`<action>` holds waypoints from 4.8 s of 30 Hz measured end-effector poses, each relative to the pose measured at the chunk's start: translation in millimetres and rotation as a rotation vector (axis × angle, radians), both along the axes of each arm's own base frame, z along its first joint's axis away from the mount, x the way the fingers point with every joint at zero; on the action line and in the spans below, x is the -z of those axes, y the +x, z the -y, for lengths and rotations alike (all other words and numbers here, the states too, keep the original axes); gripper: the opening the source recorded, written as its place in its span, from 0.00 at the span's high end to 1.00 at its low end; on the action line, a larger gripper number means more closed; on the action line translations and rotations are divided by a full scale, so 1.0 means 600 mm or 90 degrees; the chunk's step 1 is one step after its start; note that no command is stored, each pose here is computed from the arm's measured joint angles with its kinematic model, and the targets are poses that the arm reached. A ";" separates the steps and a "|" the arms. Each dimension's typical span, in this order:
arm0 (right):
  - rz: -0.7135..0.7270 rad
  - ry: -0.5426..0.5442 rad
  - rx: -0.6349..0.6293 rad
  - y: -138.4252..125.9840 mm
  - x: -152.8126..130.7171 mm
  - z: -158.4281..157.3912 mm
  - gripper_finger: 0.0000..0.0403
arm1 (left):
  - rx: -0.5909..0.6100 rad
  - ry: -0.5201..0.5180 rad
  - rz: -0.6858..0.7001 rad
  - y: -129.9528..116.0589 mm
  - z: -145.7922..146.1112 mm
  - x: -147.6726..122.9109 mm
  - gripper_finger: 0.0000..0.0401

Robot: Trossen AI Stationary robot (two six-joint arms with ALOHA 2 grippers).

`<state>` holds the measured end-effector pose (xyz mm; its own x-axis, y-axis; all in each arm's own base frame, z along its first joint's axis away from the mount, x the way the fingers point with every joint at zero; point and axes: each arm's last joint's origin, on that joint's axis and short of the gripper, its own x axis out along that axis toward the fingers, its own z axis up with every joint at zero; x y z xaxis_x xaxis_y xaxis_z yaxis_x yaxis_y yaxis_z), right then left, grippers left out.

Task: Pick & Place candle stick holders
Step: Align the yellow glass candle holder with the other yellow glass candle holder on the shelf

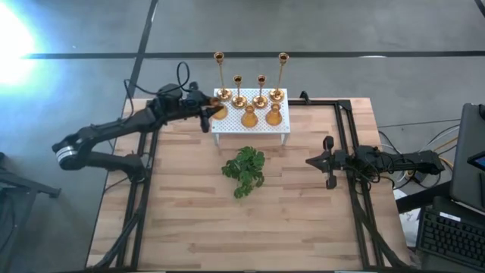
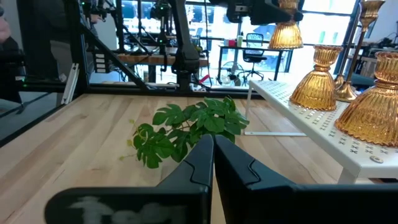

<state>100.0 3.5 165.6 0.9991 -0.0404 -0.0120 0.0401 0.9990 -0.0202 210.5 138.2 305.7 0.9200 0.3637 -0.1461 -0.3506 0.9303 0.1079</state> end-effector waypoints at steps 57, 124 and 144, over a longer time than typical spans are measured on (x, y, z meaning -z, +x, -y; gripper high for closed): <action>0.000 0.000 0.000 0.000 0.000 0.000 0.98 | 0.147 -0.013 -0.075 0.051 -0.088 0.088 0.68; 0.000 0.000 0.000 0.000 0.000 0.000 0.98 | 0.115 -0.036 -0.046 0.038 -0.094 0.104 0.43; 0.000 0.000 0.000 0.000 0.000 0.000 0.98 | 0.111 -0.067 -0.049 0.037 -0.093 0.107 0.15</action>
<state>100.0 3.4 165.6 0.9991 -0.0406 -0.0118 0.0404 0.9990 -0.0202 232.7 194.0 241.6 0.9522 0.1792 -0.2476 -0.1781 0.9836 0.0273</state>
